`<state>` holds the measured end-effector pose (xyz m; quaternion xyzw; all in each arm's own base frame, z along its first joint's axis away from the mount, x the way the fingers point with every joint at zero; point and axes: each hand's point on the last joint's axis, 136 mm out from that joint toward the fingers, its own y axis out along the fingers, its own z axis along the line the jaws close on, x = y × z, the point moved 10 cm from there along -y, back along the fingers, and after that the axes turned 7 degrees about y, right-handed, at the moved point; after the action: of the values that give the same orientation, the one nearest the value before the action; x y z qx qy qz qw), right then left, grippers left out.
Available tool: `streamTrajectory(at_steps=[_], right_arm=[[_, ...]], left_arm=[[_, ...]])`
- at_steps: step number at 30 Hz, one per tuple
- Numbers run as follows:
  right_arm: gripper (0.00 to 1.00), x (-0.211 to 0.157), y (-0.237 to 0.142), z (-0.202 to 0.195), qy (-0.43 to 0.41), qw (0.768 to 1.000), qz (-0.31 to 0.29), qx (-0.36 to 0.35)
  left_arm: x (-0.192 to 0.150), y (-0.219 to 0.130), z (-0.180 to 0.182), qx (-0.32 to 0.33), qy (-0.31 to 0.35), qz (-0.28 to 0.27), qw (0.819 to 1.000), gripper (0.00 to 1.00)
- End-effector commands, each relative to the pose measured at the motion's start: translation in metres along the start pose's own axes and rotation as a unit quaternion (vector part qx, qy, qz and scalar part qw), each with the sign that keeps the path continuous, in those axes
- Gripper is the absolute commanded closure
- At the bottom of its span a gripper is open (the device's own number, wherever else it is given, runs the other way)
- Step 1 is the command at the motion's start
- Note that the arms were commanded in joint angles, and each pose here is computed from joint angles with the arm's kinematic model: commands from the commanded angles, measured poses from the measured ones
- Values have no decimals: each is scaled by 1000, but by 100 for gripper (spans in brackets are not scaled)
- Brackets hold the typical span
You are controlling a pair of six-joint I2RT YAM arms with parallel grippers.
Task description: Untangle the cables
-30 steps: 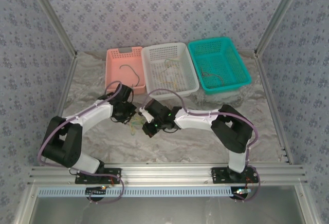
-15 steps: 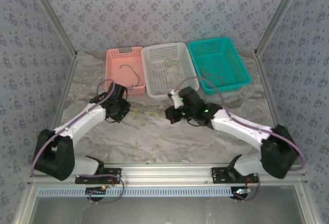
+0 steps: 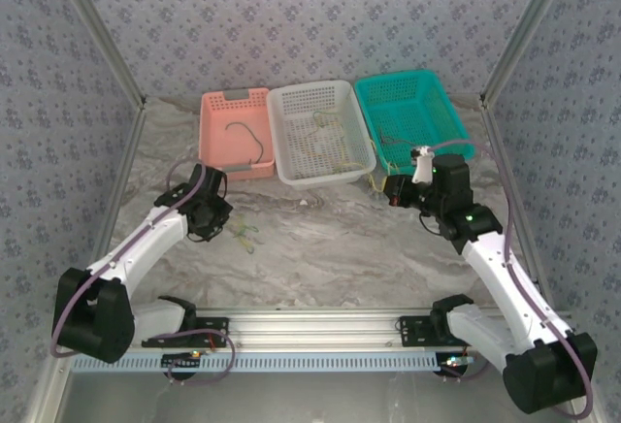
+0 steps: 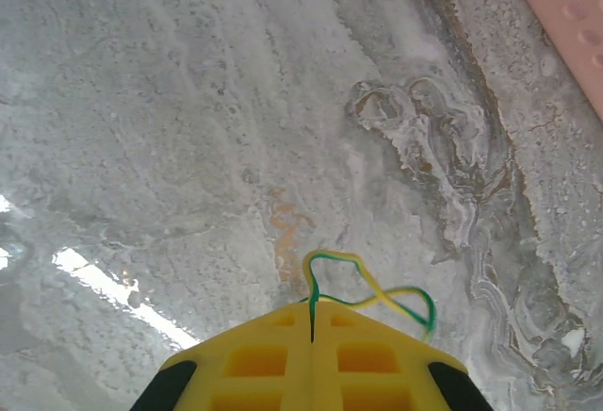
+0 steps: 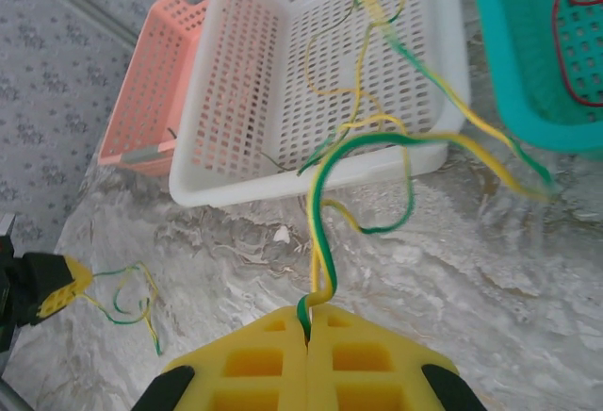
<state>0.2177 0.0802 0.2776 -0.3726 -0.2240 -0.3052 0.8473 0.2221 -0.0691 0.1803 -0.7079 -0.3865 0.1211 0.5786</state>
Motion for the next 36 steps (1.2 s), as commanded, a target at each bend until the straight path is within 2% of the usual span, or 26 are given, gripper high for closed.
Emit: streamTrajectory(at_steps=[1,9,10,12,14,20,23,28,36], right_arm=[[100,5,-13,0,18,1000,-2,3],[100,10,-27,24,-15,998,-2,68],[100,10,-30,28,-21,997,-4,78],[100,13,-38,37,-33,995,-12,93],[100,17,-44,45,-40,994,-20,103],[100,29,-43,69,-55,990,-29,124],[100,30,-40,82,-66,988,-24,138],[100,23,-31,104,-82,982,-3,170],[100,0,-11,134,-118,972,30,199]], left_arm=[[-1,-5,8,17,14,-8,1000,100],[5,-11,-18,-57,27,-11,998,99],[6,-12,-21,-64,29,-12,997,92],[9,-15,-30,-78,35,-12,996,70],[11,-20,-36,-87,37,-12,995,55],[17,-40,-55,-120,34,-22,992,37],[22,-60,-67,-161,9,-25,987,34],[23,-91,-95,-245,-58,-4,968,27],[-1,-87,-131,-269,-178,109,940,24]])
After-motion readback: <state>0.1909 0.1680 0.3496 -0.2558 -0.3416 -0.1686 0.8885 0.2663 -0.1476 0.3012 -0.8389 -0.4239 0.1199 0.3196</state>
